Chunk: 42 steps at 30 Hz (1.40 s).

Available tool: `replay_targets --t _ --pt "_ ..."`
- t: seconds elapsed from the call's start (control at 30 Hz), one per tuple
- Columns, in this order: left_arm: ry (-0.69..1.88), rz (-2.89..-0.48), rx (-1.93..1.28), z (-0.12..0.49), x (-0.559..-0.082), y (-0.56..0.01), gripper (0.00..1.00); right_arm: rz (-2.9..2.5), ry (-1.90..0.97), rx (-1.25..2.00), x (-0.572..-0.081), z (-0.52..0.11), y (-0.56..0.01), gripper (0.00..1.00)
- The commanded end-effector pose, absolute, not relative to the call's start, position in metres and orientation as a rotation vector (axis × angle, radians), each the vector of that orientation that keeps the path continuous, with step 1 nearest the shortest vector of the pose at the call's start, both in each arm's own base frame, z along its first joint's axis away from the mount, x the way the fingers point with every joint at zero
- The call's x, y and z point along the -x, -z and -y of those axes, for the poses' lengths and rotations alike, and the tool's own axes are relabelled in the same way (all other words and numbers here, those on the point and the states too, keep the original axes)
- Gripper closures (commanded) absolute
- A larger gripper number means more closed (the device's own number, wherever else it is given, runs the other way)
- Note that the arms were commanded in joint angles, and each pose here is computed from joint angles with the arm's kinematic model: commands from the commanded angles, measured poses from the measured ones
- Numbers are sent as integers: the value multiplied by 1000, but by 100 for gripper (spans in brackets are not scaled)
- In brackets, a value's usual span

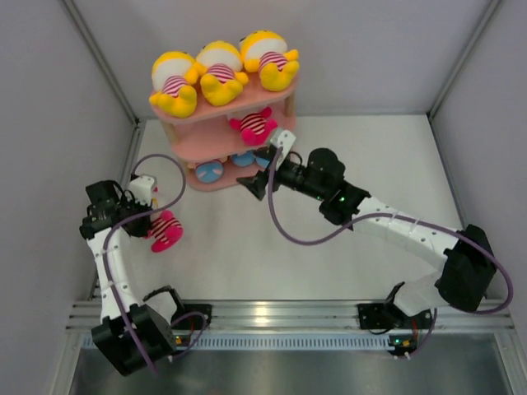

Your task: Place and organize the stuffed toys onto the shelf

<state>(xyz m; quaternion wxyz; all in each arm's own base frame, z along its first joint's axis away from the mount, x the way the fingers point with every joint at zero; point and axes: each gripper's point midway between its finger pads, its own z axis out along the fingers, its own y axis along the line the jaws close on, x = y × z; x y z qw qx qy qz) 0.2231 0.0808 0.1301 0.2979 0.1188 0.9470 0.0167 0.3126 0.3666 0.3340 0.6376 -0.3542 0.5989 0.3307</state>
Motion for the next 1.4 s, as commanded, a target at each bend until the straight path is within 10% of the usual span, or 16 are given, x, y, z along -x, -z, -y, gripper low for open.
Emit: replay_targets --t 0.0,0.73,0.83,0.9,0.97,1.23,1.37 --pt "89 -2381 -357 -50 -224 -180 100 -1139 -853 988 -235 -419 -345 17" --pt "204 -2288 -397 -15 -200 -225 100 -1156 -975 1216 -170 -572 -251 19" --pt "200 -2292 -390 -16 -200 -225 100 -1230 -939 1164 -184 -580 -249 36" --pt "194 -2298 -384 -17 -200 -224 100 -1263 -918 1144 -191 -583 -248 83" --pt "176 -2310 -369 -20 -200 -224 100 -1297 -885 1127 -197 -576 -248 100" --pt "-112 -2457 -199 -71 -196 -223 4 -1368 -866 1142 -203 -504 -258 100" --pt "-231 -2495 -147 -93 -199 -221 2 -1378 -807 1176 -206 -472 -262 100"
